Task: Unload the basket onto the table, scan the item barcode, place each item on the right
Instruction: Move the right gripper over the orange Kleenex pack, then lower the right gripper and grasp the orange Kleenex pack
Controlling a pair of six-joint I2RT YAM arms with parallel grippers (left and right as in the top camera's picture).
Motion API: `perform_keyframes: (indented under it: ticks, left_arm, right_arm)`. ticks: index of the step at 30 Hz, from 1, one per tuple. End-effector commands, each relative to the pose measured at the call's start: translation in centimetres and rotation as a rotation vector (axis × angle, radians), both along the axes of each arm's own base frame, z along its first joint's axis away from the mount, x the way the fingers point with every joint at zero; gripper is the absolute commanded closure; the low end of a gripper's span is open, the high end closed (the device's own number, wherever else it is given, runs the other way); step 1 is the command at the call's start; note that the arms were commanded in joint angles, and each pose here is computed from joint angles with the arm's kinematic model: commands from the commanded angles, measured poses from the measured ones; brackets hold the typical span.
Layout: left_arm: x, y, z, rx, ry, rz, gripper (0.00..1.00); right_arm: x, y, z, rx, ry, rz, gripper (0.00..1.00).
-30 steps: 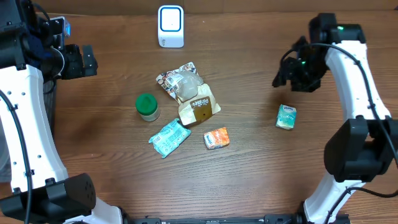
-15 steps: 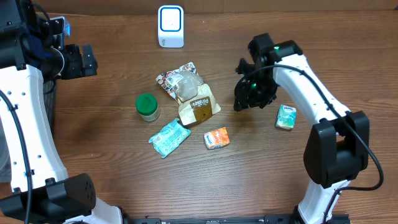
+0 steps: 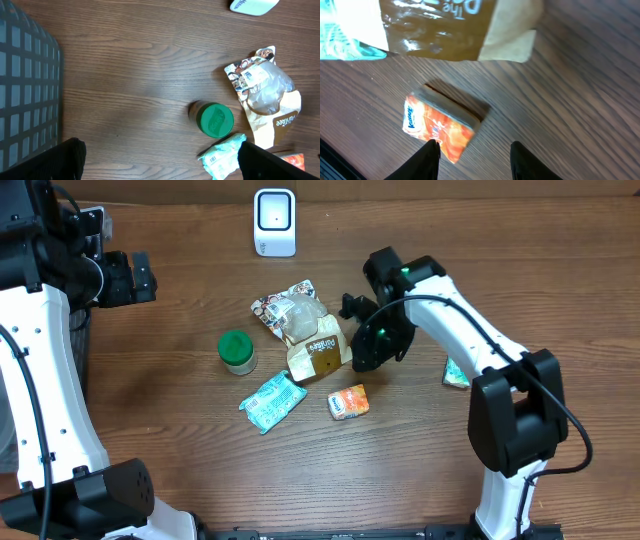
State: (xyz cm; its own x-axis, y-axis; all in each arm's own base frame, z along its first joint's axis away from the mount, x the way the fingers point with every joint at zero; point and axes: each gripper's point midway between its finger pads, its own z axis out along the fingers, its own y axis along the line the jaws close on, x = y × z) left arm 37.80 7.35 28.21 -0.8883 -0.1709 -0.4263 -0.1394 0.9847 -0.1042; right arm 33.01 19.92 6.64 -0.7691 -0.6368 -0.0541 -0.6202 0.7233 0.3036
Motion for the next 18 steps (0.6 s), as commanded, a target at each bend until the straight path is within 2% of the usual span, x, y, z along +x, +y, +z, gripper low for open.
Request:
perform_keyframes:
  ticks: [1, 7, 18]
  left_arm:
    - [0.0, -0.2, -0.1, -0.001, 0.001, -0.024, 0.0]
    - [0.0, -0.2, -0.1, -0.001, 0.001, -0.024, 0.0]
    - [0.0, -0.2, -0.1, -0.001, 0.001, -0.024, 0.01]
  right_arm:
    - [-0.5, 0.1, -1.5, 0.007, 0.036, 0.047, 0.58]
    - [-2.2, 0.7, -2.4, 0.077, 0.093, 0.11, 0.56]
    - [-3.8, 0.3, -4.3, 0.074, 0.134, 0.112, 0.55]
